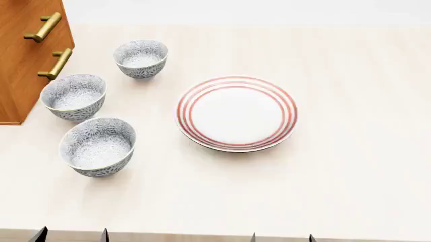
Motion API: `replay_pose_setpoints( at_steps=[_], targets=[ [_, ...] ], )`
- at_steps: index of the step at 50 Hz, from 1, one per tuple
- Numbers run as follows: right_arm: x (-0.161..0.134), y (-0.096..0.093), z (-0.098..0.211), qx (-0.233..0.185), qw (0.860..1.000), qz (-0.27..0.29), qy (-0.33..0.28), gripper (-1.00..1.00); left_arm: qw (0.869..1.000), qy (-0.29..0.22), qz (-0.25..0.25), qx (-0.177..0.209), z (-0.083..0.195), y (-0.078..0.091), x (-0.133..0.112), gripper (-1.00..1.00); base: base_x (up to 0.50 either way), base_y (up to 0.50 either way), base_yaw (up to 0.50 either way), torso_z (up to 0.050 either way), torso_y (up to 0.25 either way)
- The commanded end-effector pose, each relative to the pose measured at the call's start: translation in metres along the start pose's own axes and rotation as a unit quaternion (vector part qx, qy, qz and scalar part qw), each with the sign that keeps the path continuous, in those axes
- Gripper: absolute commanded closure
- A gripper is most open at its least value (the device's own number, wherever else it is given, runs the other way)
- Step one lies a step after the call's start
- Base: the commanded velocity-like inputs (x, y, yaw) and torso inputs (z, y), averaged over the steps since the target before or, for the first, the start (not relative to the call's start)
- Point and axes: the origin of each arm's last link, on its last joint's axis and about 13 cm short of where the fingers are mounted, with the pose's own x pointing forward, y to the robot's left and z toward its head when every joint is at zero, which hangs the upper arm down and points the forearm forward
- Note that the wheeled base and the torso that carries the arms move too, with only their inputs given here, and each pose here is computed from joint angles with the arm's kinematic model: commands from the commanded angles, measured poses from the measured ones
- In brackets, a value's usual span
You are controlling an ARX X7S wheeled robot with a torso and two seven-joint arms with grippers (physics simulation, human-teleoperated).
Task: Open the top drawer of the cabinet.
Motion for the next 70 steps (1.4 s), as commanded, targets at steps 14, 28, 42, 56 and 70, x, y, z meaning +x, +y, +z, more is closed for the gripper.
replay_pose_setpoints(
  at_steps=[14, 28, 42, 56, 70],
  targets=[
    [-0.0003, -0.0002, -0.0006, 0.005, 1.000, -0.009, -0.001, -1.00, 1.000, 0.003, -0.010, 0.006, -0.0002, -0.0012, -0.0004, -1.00, 0.00, 0.00, 0.00, 0.000, 0.000],
    [-0.0011, 0.0002, -0.0005, 0.000, 1.000, -0.006, -0.004, -1.00, 1.000, 0.004, -0.003, 0.015, -0.0006, -0.0012, -0.0001, -1.00, 0.00, 0.36, 0.00, 0.000, 0.000],
    [-0.0014, 0.0003, 0.0005, 0.000, 1.000, -0.005, -0.004, -1.00, 1.000, 0.006, 0.001, 0.021, -0.0003, -0.0016, 0.0001, -1.00, 0.00, 0.50, 0.00, 0.000, 0.000],
    [0.0000, -0.0008, -0.0006, 0.007, 1.000, -0.016, -0.001, -1.00, 0.999, -0.008, -0.001, 0.031, 0.0006, -0.0006, -0.0011, -1.00, 0.00, 0.18, 0.00, 0.012, 0.000],
    [-0.0013, -0.0004, 0.0000, 0.007, 1.000, -0.015, -0.004, -1.00, 1.000, 0.006, 0.004, 0.008, 0.0012, 0.0014, 0.0000, -1.00, 0.00, 0.00, 0.00, 0.050, 0.000]
  ],
)
